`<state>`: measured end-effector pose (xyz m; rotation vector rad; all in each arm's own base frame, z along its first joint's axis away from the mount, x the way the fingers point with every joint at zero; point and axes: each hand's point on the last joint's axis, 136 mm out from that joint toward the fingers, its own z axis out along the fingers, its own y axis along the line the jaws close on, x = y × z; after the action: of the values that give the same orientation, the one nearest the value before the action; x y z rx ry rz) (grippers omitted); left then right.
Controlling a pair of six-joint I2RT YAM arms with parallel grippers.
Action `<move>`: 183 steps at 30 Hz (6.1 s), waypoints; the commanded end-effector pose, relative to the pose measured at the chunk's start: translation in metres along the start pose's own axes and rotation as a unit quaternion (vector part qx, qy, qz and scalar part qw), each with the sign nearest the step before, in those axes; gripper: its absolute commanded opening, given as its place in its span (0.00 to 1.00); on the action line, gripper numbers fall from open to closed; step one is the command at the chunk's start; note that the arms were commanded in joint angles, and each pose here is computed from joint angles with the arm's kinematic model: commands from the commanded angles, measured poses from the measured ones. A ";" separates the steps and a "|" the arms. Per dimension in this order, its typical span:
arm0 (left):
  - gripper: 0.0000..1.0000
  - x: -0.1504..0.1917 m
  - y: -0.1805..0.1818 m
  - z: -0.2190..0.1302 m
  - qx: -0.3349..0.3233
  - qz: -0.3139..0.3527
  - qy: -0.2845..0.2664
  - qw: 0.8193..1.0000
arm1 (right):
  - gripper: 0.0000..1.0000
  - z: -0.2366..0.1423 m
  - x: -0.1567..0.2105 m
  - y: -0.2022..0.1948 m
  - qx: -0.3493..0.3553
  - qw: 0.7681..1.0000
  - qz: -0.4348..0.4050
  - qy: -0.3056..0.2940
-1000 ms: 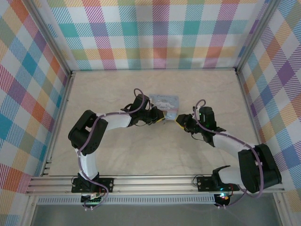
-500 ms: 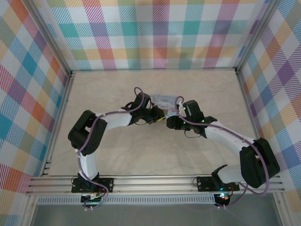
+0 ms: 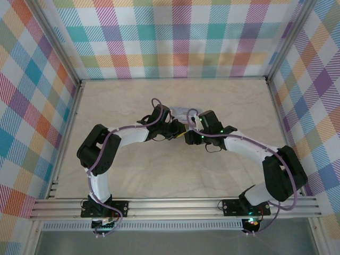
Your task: Unlock a padlock with a key
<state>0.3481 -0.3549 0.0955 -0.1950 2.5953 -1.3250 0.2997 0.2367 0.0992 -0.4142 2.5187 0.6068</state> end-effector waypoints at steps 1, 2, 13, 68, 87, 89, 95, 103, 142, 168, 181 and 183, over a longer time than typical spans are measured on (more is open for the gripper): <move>0.16 -0.001 -0.032 -0.008 0.032 0.021 -0.001 0.999 | 0.50 0.006 -0.008 0.005 0.003 0.999 -0.035 0.001; 0.16 -0.001 -0.032 -0.009 0.032 0.021 -0.001 0.999 | 0.50 0.007 -0.009 0.006 0.004 0.999 -0.038 0.001; 0.15 -0.001 -0.033 -0.009 0.033 0.022 0.002 0.999 | 0.43 0.022 -0.012 0.007 0.024 0.997 -0.071 0.010; 0.49 -0.039 0.028 -0.075 -0.096 0.019 -0.119 0.988 | 0.00 0.042 0.046 -0.002 0.006 0.991 -0.102 0.090; 0.50 -0.092 0.024 -0.066 -0.112 0.031 -0.143 0.983 | 0.00 0.043 0.043 0.004 0.017 0.981 -0.163 0.104; 0.50 -0.093 0.024 -0.060 -0.109 0.028 -0.137 0.984 | 0.00 0.045 0.043 0.003 0.025 0.978 -0.175 0.107; 0.50 -0.092 0.027 -0.049 -0.097 0.015 -0.126 0.987 | 0.00 0.047 0.042 0.006 0.028 0.975 -0.192 0.111; 0.46 -0.088 0.029 -0.046 -0.093 0.013 -0.117 0.989 | 0.00 0.046 0.043 0.007 0.029 0.973 -0.201 0.109; 0.41 -0.074 0.031 -0.039 -0.083 0.002 -0.100 0.991 | 0.00 0.054 0.016 0.024 0.058 0.932 -0.350 0.074; 0.54 -0.083 0.036 -0.113 -0.103 0.011 -0.194 0.976 | 0.00 -0.016 -0.007 0.051 0.026 0.957 -0.286 -0.034; 0.69 -0.055 0.036 -0.150 -0.096 0.054 -0.220 0.969 | 0.00 -0.083 -0.024 -0.008 0.085 0.988 -0.101 -0.076; 0.77 -0.051 0.033 -0.154 -0.084 0.062 -0.223 0.969 | 0.00 -0.091 -0.023 -0.026 0.104 0.990 -0.062 -0.076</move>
<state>0.3583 -0.2111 0.1473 -0.3536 2.3576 -0.8903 0.2957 0.2026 0.1783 -0.6066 2.2713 0.3239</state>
